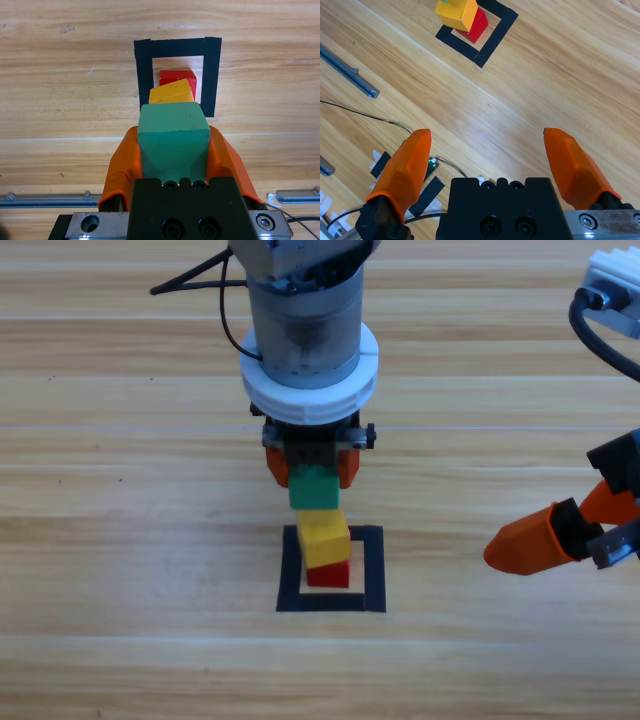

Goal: Stack the blocks in the rectangular block: red at the bottom, yellow in the middle, green on top

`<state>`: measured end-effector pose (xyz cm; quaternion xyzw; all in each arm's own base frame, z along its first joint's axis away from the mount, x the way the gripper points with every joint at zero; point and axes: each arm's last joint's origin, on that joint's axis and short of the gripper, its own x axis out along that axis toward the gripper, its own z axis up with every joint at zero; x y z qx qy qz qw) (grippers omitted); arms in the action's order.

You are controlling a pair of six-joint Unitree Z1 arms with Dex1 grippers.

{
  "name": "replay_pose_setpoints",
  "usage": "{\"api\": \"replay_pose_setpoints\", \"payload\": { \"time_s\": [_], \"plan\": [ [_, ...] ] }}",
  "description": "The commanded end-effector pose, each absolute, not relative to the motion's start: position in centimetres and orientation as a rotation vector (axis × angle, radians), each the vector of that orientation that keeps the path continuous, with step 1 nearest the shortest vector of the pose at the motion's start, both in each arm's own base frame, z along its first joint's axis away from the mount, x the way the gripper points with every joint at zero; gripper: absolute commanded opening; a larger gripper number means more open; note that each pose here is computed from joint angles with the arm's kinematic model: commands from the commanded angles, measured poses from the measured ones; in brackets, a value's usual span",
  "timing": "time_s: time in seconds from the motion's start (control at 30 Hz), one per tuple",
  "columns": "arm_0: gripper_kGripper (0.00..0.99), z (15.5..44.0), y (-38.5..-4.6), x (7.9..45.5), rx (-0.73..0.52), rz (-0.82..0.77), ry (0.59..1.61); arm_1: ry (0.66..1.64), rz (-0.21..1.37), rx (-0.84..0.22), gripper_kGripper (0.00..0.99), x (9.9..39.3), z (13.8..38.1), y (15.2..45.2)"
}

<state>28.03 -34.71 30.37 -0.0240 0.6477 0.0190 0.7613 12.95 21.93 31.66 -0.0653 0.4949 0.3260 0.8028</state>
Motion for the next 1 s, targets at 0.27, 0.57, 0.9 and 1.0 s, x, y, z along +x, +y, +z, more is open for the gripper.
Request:
{"api": "replay_pose_setpoints", "payload": {
  "time_s": [0.27,0.57,0.9,1.0],
  "plan": [
    [0.043,27.3,-36.6,27.6,0.007,0.052,1.456,1.056,0.692,-0.121,0.990,13.4,31.1,21.6],
    [0.043,26.3,-37.1,27.7,0.020,0.058,1.465,1.059,0.689,-0.124,0.990,13.4,31.0,21.7],
    [0.043,26.1,-37.3,27.8,0.017,0.054,1.466,1.060,0.692,-0.125,0.990,13.5,30.8,21.8],
    [0.043,25.9,-37.3,27.8,0.017,0.057,1.467,1.058,0.692,-0.124,0.990,13.5,30.8,21.8]
  ]
}}
